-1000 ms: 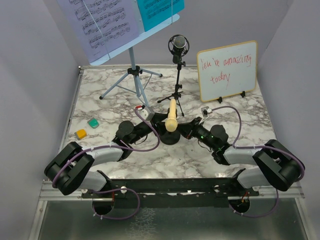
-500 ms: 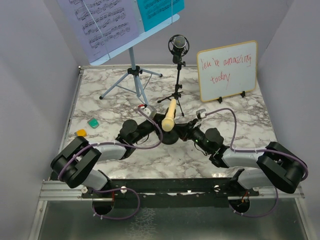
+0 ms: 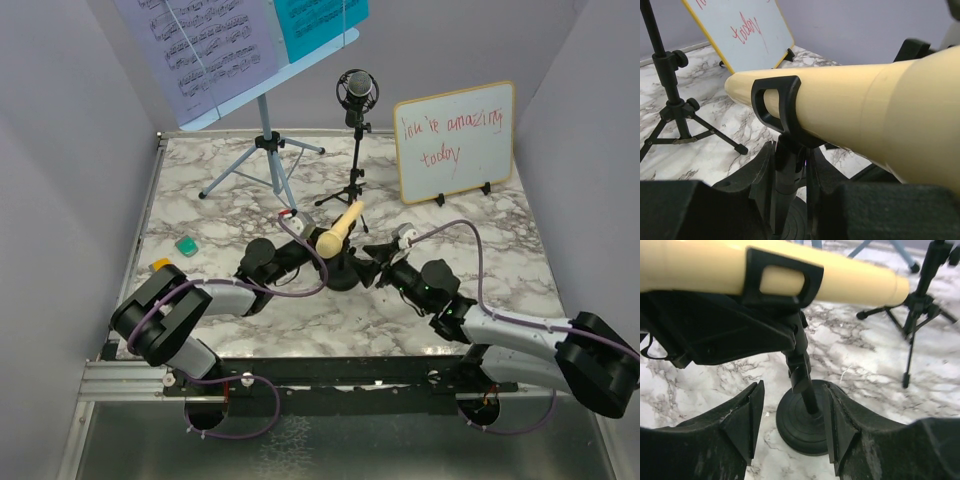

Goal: Pack up the instrument practice props
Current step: Unscrew the knob on the microphone stand, then remove the microphone from the microphone stand.

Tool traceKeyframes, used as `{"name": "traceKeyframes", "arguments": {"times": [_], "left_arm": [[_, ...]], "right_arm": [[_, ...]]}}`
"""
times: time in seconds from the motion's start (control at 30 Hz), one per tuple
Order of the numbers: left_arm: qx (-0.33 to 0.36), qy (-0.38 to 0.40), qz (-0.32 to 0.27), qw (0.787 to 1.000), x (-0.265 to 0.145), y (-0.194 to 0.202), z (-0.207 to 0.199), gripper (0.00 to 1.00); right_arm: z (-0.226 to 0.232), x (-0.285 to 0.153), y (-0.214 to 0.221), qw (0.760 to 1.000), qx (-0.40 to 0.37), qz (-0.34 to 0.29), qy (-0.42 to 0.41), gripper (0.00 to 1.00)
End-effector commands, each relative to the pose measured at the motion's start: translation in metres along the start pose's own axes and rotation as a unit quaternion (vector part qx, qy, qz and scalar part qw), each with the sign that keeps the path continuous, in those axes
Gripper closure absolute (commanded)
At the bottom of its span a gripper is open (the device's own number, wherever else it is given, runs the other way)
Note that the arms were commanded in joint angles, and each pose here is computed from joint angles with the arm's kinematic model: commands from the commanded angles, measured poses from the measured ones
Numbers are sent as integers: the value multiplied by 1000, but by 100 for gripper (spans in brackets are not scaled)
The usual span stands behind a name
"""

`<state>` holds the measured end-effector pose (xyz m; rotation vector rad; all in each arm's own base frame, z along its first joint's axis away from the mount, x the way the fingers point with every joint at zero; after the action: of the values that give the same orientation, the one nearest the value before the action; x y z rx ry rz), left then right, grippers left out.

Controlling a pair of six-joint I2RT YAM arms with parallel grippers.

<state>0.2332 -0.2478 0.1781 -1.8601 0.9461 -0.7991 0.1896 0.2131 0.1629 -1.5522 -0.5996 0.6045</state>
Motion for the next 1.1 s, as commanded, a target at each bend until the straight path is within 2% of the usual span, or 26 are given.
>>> {"name": "traceKeyframes", "arguments": {"times": [0.0, 0.1, 0.23, 0.37, 0.53, 0.73, 0.9, 1.07], "left_arm": [[-14, 59, 12, 998, 0, 3, -9, 98], [-10, 72, 16, 997, -1, 3, -11, 91], [-12, 62, 7, 998, -6, -2, -10, 59], [-2, 35, 3, 999, -14, -10, -8, 47], [7, -7, 21, 1000, -26, -8, -4, 39], [-10, -59, 35, 998, -44, -8, -4, 35], [-49, -109, 22, 993, -61, -13, -7, 32], [-122, -204, 34, 971, -69, -18, -4, 30]], "right_arm": [[-6, -13, -10, 994, -104, 11, -17, 43], [-11, -20, -19, 990, -137, -5, -11, 39], [-17, -24, -20, 989, -144, -12, 16, 36], [-15, -22, -17, 992, -119, -21, 18, 30], [-7, -11, -17, 996, -74, -47, 5, 30], [-2, 5, -16, 996, -50, -76, -3, 29], [0, 18, -19, 994, -46, -96, -7, 29], [-3, 26, -21, 992, -51, -116, 14, 30]]}}
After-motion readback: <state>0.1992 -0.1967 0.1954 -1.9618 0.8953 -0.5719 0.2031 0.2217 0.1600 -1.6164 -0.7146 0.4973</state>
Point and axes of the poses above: each gripper's point midway between its finger pads, its own x axis out along the fingers, its own z axis along the line the jaws close on, y = z × x, the point moved 8 cm from there along -x, back along the fingers, and after that the axes turned 14 degrees about -x, right-handed, at the moved point
